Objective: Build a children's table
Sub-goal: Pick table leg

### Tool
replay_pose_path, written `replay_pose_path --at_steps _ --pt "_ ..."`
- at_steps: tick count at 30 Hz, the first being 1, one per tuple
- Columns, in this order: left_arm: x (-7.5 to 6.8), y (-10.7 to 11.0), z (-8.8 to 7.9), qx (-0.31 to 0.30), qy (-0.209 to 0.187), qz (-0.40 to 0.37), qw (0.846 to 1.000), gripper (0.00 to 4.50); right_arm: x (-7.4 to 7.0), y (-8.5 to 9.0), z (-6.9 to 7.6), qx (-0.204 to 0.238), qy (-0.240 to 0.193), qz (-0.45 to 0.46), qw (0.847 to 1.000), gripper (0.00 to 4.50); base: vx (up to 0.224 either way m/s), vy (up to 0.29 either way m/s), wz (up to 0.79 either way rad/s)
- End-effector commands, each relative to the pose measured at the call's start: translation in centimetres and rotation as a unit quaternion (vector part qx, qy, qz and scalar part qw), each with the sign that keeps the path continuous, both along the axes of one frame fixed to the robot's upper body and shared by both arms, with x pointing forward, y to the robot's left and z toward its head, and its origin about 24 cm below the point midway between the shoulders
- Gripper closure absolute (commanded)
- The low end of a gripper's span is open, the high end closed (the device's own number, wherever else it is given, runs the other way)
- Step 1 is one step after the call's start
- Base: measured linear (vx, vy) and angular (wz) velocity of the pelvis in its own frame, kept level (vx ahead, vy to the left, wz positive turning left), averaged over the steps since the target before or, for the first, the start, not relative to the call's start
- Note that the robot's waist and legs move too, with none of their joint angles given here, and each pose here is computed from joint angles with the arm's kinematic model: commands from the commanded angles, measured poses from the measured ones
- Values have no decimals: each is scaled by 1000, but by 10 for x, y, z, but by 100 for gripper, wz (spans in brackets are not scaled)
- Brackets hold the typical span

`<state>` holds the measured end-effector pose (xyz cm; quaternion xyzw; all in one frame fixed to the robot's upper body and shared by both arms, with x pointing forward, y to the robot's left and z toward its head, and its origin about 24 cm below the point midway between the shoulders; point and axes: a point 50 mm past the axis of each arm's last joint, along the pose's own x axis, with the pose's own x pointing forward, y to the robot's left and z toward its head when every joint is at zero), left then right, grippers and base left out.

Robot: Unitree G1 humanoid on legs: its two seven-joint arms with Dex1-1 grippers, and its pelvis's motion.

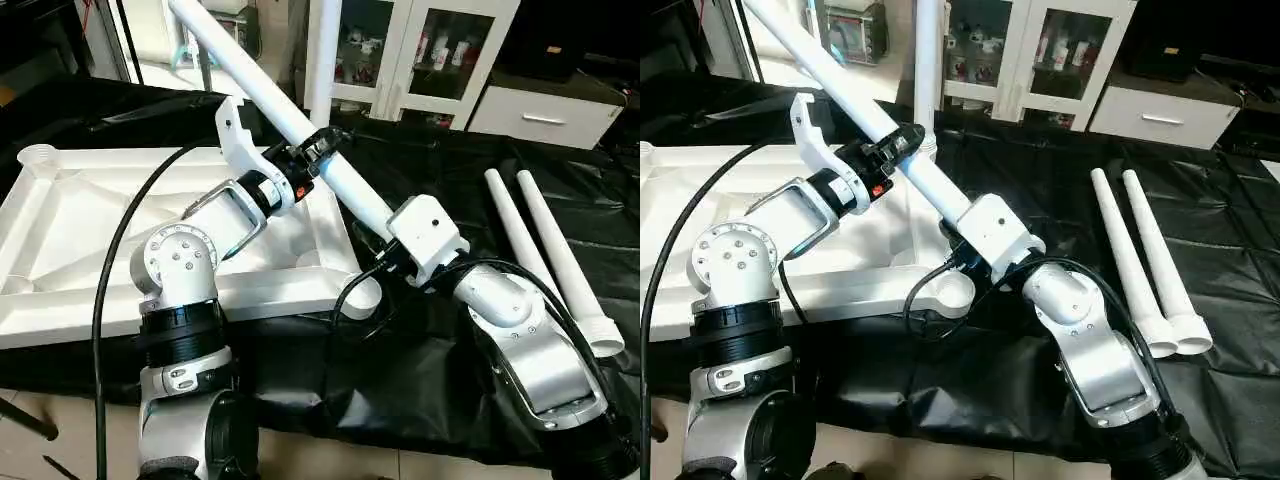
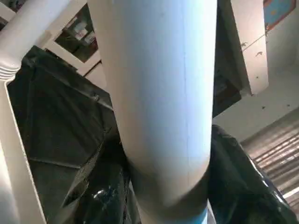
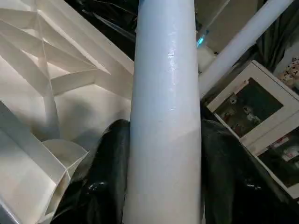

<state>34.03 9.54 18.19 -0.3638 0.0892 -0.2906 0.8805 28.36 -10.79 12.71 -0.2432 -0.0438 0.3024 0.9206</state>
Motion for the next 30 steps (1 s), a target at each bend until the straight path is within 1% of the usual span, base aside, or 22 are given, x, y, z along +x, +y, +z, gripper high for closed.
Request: replay_pose_path --at_steps 1,3,4,5,7,9,10,12,13,15,16,17,18,19,20,22,23,24,25,27,28,30 --pt "2 -1 9 9 -14 7 1000 256 1 0 6 9 -8 10 1000 198 0 0 0" --pt "2 0 9 9 -15 8 1000 257 1 1 6 14 -6 12 1000 179 0 0 0" --pt "3 1 10 17 -20 10 1000 258 -1 2 8 41 6 24 999 164 0 0 0" --pt "3 2 10 24 -23 12 999 258 -3 4 10 67 15 37 997 164 0 0 0" --pt "4 3 10 32 -28 17 999 268 -7 7 16 97 14 66 993 149 0 0 0" --pt "5 8 12 35 -35 23 999 269 -14 7 26 165 31 114 979 146 0 0 0" --pt "6 9 13 37 -39 24 998 270 -14 5 29 186 40 123 974 146 0 0 0" --pt "6 10 13 39 -42 24 998 271 -14 4 31 196 45 126 971 146 0 0 0" --pt "5 11 15 52 -56 16 997 271 -12 -4 36 211 53 129 967 146 0 0 0" --pt "3 10 17 72 -75 -6 995 272 -7 -14 40 217 63 120 967 146 0 0 0" --pt "0 8 18 101 -94 -33 990 272 -4 -22 42 223 82 123 963 127 0 0 0" --pt "-2 7 18 110 -102 -44 988 272 -2 -26 42 221 95 119 963 116 0 0 0" --pt "-3 6 18 118 -108 -54 986 272 0 -30 41 219 106 116 963 116 0 0 0" --pt "-7 3 20 137 -127 -86 979 272 5 -41 40 216 144 110 959 106 0 0 0" --pt "-8 1 21 143 -133 -100 976 272 7 -46 40 216 160 112 957 97 0 0 0" --pt "-10 -2 24 145 -144 -124 971 272 7 -55 35 189 199 119 954 84 0 0 0" --pt "-12 -4 26 146 -150 -140 968 272 6 -59 31 178 226 125 950 66 0 0 0" --pt "-15 -8 29 153 -159 -165 961 272 4 -65 29 179 258 142 939 61 0 0 0" --pt "-15 -8 29 153 -159 -165 961 272 4 -65 29 179 258 142 939 55 0 0 0" --pt "-17 -11 31 157 -170 -186 955 272 2 -67 31 195 280 164 926 50 0 0 0" --pt "-17 -12 32 157 -172 -188 954 272 1 -67 30 193 282 166 925 50 0 0 0" --pt "-22 -16 35 153 -189 -217 946 272 -2 -67 27 170 304 185 919 50 0 0 0"
